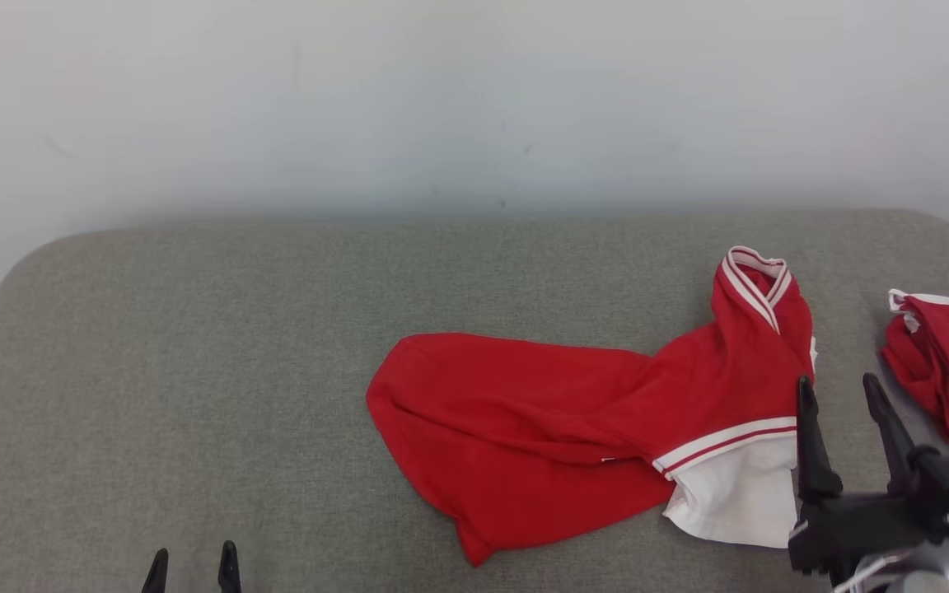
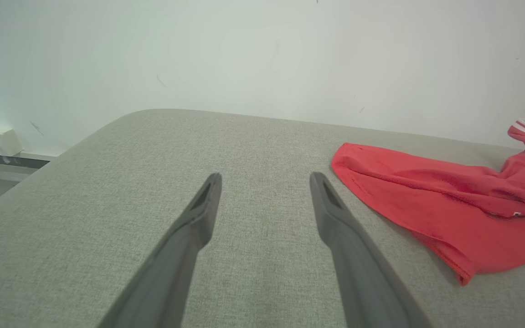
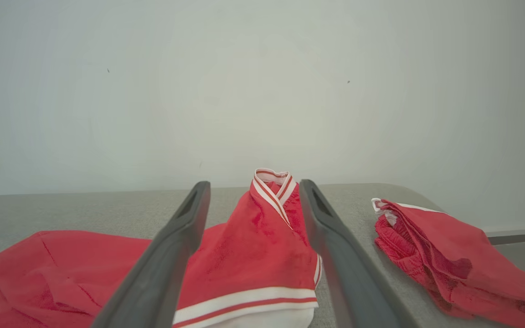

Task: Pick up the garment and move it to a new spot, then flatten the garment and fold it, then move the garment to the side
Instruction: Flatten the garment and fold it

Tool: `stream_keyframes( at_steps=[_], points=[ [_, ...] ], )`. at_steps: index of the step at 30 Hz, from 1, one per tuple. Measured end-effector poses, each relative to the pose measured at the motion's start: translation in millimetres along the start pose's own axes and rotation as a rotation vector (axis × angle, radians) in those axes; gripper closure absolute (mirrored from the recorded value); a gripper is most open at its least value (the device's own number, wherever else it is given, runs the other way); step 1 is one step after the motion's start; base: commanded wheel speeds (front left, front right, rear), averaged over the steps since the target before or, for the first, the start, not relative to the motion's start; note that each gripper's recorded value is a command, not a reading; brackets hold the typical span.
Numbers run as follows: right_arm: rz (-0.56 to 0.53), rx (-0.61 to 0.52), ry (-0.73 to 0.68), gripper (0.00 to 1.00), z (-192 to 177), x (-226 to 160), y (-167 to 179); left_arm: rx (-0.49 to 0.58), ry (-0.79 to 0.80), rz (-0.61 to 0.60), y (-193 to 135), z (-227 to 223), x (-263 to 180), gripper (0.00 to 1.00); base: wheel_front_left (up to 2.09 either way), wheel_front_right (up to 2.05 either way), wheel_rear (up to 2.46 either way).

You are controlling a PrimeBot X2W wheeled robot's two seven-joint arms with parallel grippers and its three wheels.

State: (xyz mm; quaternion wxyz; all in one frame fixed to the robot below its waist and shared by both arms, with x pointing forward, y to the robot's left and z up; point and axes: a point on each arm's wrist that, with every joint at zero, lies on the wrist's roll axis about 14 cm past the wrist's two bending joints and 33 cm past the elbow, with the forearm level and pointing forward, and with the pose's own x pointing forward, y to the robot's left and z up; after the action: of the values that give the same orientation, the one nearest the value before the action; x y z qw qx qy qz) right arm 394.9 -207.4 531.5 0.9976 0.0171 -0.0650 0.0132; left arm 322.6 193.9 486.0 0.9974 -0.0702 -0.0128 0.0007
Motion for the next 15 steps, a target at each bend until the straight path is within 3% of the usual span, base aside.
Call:
stream_keyframes(
  at_steps=[15],
  points=[
    [-0.006, -0.004, 0.02, 0.0, -10, -57, 4, -0.007, -0.009, -0.011, -4, 2, 3, 0.0, 0.0, 0.0, 0.0]
  ],
)
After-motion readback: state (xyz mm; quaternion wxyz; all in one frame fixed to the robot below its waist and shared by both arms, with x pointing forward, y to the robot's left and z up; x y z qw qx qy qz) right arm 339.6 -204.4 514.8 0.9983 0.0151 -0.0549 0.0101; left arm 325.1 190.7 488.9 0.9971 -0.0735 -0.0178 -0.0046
